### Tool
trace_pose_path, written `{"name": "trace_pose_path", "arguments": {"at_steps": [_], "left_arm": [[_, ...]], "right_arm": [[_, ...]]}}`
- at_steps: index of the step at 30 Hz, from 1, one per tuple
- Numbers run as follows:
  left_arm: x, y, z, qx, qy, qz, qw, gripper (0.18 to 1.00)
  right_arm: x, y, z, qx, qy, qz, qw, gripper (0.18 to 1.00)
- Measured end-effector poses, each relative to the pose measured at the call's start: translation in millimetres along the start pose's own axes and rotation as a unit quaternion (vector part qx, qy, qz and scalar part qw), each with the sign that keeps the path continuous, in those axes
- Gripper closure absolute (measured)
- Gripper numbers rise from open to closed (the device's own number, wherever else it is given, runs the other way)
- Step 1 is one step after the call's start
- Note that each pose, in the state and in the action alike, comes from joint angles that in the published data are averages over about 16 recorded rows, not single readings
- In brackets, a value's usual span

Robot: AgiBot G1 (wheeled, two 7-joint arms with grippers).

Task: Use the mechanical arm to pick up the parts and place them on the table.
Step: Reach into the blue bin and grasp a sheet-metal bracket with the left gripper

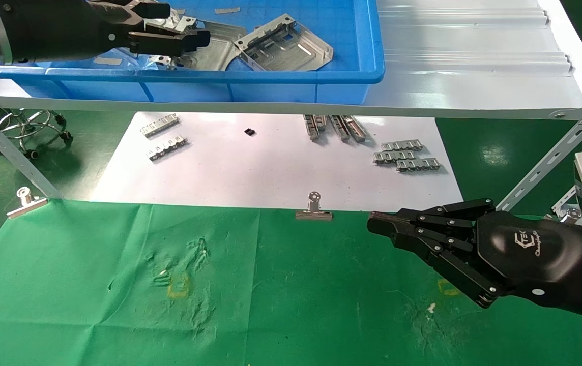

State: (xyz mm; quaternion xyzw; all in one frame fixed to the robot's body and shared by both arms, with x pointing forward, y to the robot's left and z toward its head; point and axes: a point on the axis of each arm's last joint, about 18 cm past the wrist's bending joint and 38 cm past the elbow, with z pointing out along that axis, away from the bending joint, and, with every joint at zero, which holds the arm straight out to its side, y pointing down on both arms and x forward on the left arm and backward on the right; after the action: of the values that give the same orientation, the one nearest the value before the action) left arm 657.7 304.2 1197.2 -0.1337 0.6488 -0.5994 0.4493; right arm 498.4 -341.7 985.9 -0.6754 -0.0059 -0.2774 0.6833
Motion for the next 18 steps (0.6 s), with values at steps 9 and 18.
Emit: {"name": "trace_pose_path", "arguments": {"at_steps": [9, 18], "left_arm": [[-6, 1, 14, -0.027, -0.025, -0.012, 0.9992, 0.216], [-7, 4, 22, -0.044, -0.036, -0.011, 0.9983, 0.309]], "right_arm": [[0, 0, 0, 0.000, 0.000, 0.000, 1.000, 0.984], [0, 0, 0, 0.000, 0.000, 0.000, 1.000, 0.987]]}}
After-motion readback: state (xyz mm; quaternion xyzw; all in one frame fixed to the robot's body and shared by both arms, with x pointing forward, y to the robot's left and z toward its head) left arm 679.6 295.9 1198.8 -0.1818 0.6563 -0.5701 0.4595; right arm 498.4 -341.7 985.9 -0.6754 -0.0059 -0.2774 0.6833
